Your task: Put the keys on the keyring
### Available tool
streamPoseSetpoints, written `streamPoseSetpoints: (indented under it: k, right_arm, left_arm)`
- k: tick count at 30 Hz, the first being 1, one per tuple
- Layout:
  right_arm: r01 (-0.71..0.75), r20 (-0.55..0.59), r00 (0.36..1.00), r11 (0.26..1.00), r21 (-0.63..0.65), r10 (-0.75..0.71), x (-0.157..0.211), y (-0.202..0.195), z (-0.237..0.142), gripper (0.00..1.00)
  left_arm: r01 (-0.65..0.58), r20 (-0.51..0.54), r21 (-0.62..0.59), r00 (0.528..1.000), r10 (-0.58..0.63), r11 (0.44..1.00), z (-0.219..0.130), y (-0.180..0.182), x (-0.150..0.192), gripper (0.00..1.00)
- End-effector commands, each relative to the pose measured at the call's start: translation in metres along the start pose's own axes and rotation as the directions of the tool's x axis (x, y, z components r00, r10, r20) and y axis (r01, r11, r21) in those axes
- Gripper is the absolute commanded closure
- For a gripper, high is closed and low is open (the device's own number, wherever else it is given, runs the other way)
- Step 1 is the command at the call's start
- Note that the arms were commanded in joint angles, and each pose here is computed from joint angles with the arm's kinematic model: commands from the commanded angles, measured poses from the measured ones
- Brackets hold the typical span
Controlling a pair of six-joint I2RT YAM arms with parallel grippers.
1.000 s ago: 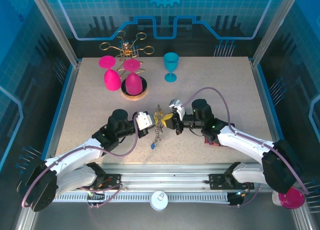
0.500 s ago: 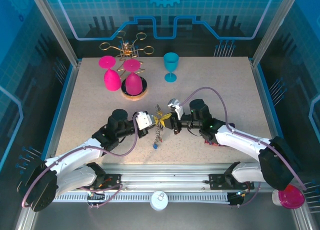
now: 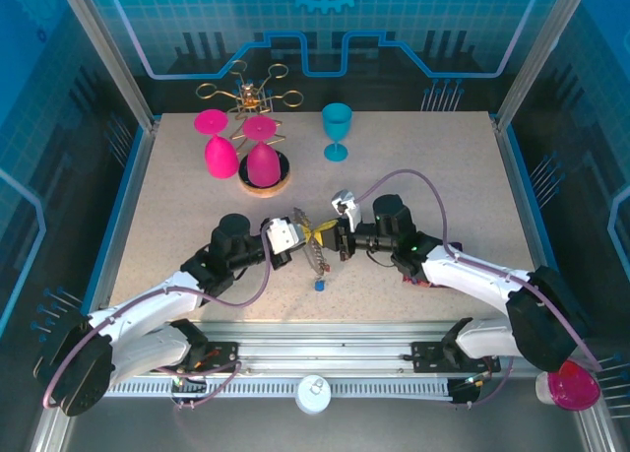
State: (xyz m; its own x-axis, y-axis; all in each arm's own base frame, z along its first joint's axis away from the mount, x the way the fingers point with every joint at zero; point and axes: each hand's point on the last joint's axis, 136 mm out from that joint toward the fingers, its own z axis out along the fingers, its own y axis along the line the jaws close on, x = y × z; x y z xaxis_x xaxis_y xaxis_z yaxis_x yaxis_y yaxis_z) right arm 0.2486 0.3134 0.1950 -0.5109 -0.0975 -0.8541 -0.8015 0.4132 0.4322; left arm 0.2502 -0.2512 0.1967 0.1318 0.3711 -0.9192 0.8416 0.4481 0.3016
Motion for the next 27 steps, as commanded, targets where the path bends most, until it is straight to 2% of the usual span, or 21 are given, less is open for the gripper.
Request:
streamPoseSetpoints:
  k: [1,27]
  right_arm:
    - [0.003,0.078,0.997,0.999,0.037,-0.006,-0.017,-0.009,-0.002,1.00]
    - [-0.027,0.121,0.993,0.994,0.102,0.015,-0.020,-0.020,-0.008,1.00]
  left_arm:
    - [-0.049,0.059,0.040,0.997,0.047,0.998,-0.001,-0.007,-0.016,1.00]
    - [-0.064,0.061,0.020,0.996,0.063,0.998,0.000,-0.004,-0.017,1.00]
